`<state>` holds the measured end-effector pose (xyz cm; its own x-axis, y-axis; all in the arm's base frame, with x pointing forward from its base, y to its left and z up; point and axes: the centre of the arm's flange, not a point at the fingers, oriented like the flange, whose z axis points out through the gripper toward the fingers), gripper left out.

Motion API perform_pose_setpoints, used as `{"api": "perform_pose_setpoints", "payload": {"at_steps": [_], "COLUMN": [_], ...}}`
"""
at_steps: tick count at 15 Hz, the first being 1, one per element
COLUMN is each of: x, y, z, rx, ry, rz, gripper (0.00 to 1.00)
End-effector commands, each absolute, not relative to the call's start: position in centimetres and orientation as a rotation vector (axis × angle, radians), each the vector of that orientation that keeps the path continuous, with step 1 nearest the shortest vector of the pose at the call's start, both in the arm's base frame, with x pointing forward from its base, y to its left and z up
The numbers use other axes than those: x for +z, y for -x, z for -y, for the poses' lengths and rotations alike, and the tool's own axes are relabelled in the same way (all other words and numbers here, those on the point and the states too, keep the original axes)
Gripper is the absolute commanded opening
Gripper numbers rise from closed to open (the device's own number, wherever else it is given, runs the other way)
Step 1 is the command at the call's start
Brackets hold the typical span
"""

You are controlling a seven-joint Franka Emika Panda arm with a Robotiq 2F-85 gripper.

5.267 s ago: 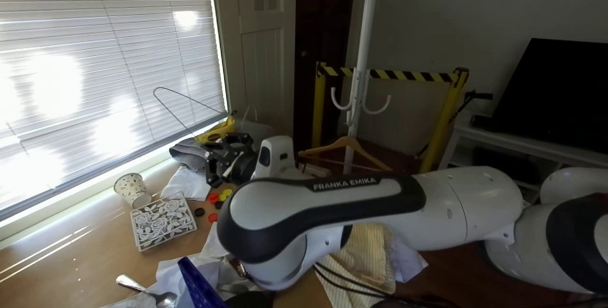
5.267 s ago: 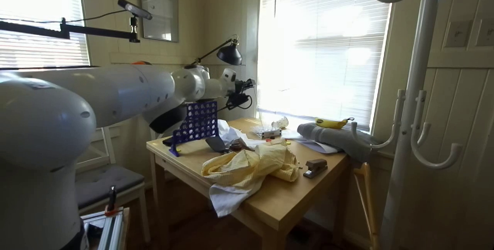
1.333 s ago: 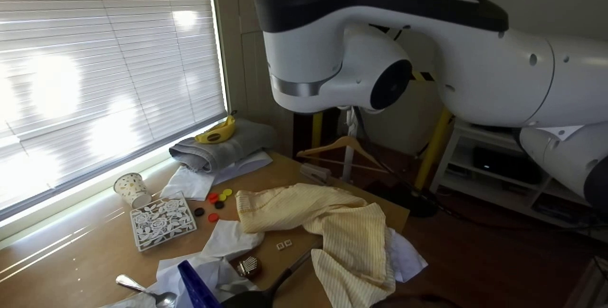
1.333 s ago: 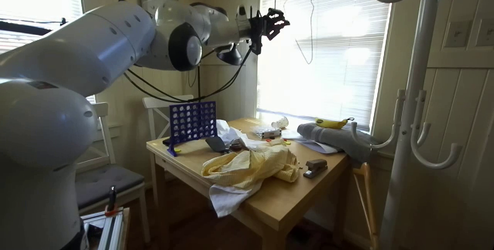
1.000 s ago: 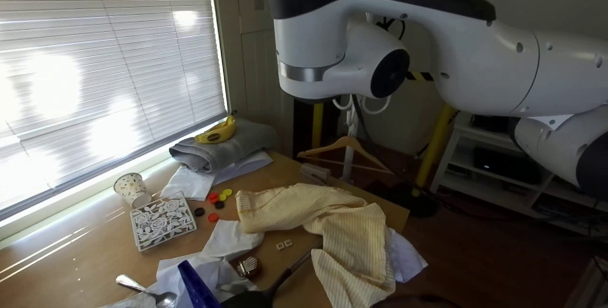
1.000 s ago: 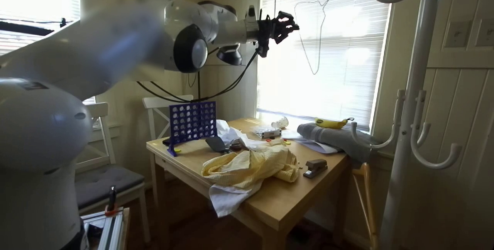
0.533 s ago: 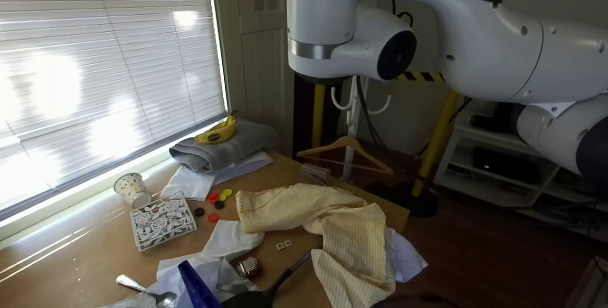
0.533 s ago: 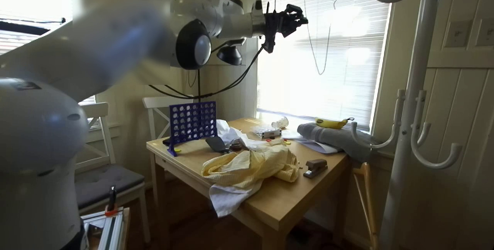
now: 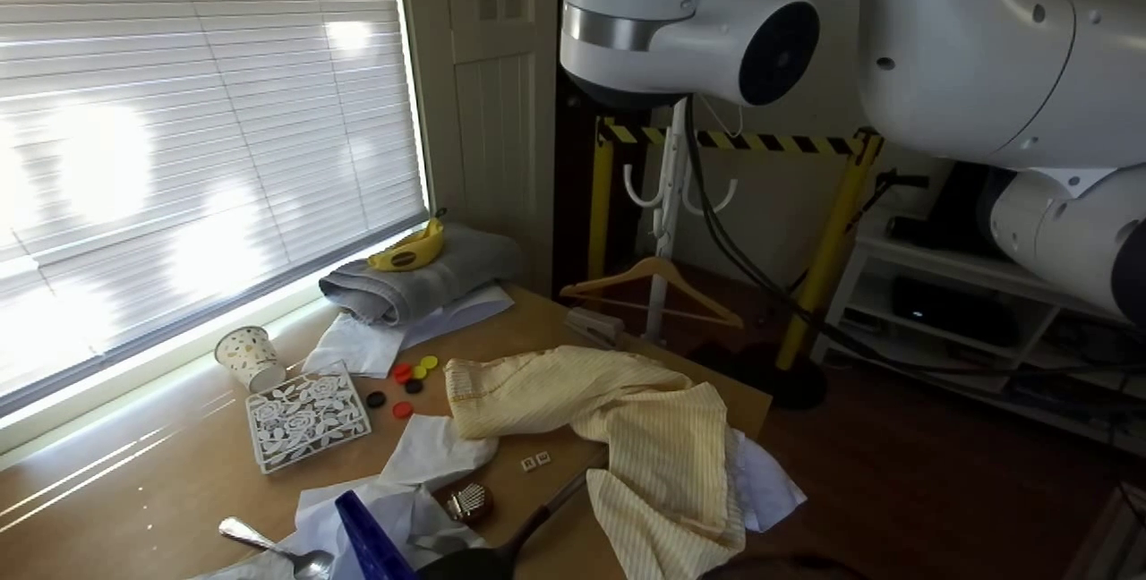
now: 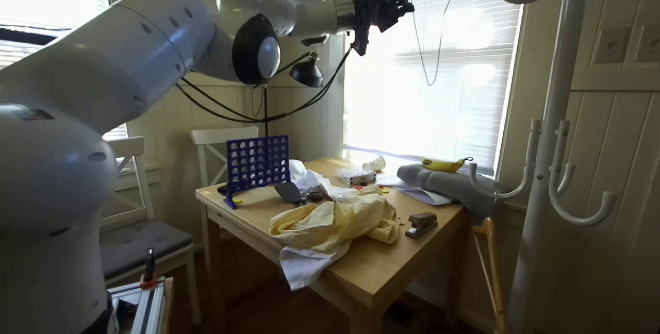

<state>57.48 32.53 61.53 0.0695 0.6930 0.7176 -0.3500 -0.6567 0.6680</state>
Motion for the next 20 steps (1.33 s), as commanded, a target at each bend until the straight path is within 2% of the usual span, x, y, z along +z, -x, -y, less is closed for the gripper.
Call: {"api": "perform_pose_setpoints", "payload": {"at_steps": [1,10,20], "x": [61.4,63.8,62.9], "y": [-57.5,-59.0,-59.4], "z": [-32.6,-32.1,-29.4], "rx": [1.695,1.898,1.724], "ry": [-1.574,-1.643,-1.725], "rz": [-0.356,-0.587,-0.359], "gripper": [0.02,0.02,0.02]}}
